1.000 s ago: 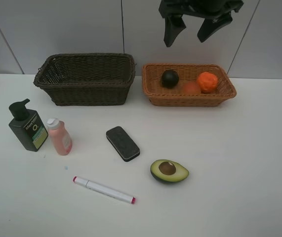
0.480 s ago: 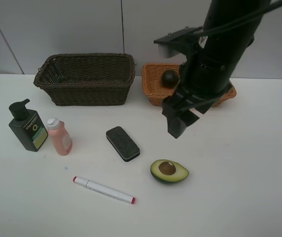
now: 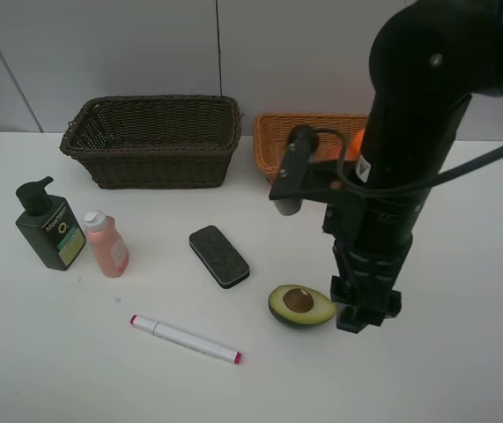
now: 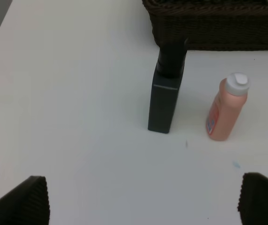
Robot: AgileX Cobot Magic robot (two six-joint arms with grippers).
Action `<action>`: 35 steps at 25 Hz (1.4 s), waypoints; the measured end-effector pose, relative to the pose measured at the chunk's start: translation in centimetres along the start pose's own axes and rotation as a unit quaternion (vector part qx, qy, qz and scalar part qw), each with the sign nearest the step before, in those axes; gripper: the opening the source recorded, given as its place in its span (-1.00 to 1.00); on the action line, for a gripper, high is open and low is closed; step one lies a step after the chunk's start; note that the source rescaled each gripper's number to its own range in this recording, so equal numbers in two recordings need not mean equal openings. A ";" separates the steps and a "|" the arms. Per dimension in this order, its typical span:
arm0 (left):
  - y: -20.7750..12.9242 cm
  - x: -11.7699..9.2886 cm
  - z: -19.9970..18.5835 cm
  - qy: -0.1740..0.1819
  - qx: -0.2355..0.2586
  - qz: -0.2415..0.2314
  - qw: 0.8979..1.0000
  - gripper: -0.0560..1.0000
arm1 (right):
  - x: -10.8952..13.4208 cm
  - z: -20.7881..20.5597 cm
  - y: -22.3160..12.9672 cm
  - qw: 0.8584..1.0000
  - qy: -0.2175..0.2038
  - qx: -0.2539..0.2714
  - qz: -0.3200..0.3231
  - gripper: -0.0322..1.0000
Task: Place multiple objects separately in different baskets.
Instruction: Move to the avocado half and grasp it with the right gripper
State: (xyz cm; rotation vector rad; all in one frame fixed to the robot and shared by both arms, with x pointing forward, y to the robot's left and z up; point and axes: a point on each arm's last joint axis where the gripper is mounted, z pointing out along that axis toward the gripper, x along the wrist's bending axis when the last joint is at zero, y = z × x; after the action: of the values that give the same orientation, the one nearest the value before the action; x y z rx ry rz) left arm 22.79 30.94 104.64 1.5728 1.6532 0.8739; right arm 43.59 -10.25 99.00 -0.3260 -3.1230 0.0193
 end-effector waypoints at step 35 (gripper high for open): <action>0.0 0.0 0.0 0.000 0.000 0.000 1.000 1.00 | -1.7 8.8 3.1 0.997 -0.024 -0.051 -0.058 0.89</action>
State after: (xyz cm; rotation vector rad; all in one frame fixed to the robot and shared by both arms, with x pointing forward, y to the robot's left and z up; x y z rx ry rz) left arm 22.79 30.94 104.64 1.5728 1.6532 0.8739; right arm 45.85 -7.71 90.15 -0.1471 -3.1910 -0.1342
